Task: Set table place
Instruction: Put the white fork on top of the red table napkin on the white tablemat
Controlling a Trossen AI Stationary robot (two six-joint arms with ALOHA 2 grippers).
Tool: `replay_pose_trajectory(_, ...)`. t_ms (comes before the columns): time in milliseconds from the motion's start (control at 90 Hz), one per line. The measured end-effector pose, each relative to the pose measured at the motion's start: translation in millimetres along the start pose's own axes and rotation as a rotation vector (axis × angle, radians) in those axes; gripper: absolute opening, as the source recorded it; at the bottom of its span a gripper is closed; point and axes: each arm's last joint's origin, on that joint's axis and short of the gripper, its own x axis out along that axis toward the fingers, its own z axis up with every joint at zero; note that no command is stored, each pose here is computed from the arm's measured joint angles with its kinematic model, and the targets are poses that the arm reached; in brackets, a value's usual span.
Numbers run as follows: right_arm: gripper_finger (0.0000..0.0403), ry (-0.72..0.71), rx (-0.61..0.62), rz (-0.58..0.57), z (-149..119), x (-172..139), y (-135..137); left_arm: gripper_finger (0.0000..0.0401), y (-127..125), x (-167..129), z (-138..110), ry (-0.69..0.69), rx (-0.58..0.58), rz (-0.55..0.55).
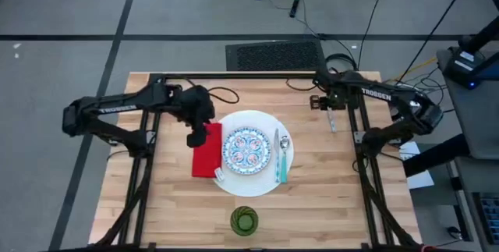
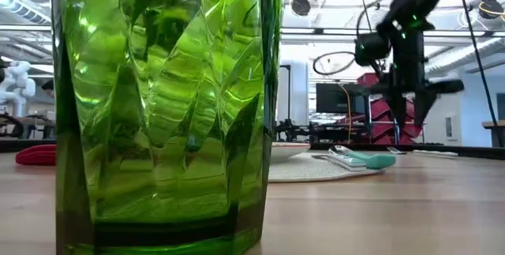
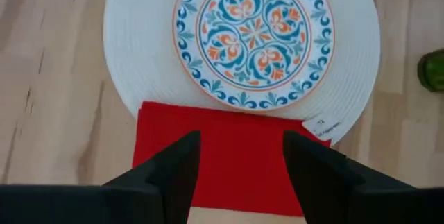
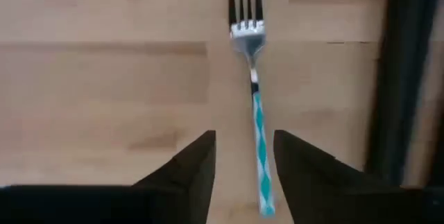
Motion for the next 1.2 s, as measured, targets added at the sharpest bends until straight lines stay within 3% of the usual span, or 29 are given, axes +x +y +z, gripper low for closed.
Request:
replay_pose_trajectory(144,0.0126,-0.037,-0.001,0.038,2,16,-6,0.0189,-1,-4,-1,-0.015,-0.022,0.001)
replay_pose_trajectory(378,0.0126,-0.090,-0.027,-0.022,8,26,-10,0.0189,-1,-4,1,-0.041,-0.045,0.003)
replay_pose_trajectory(733,0.0123,-0.026,-0.039,-0.044,18,51,-7,0.0189,-1,-4,4,-0.066,-0.093,0.002)
replay_pose_trajectory(822,0.0099,-0.025,-0.039,-0.035,18,51,-6,0.0189,-2,-4,4,-0.065,-0.107,-0.001)
replay_pose_trajectory(967,0.0016,-0.020,-0.043,-0.011,18,51,-5,0.0189,-2,-4,4,-0.064,-0.113,0.000)
replay_pose_trajectory(1200,0.0003,-0.050,-0.103,0.022,8,30,2,0.0189,-2,-4,4,-0.064,-0.140,0.003)
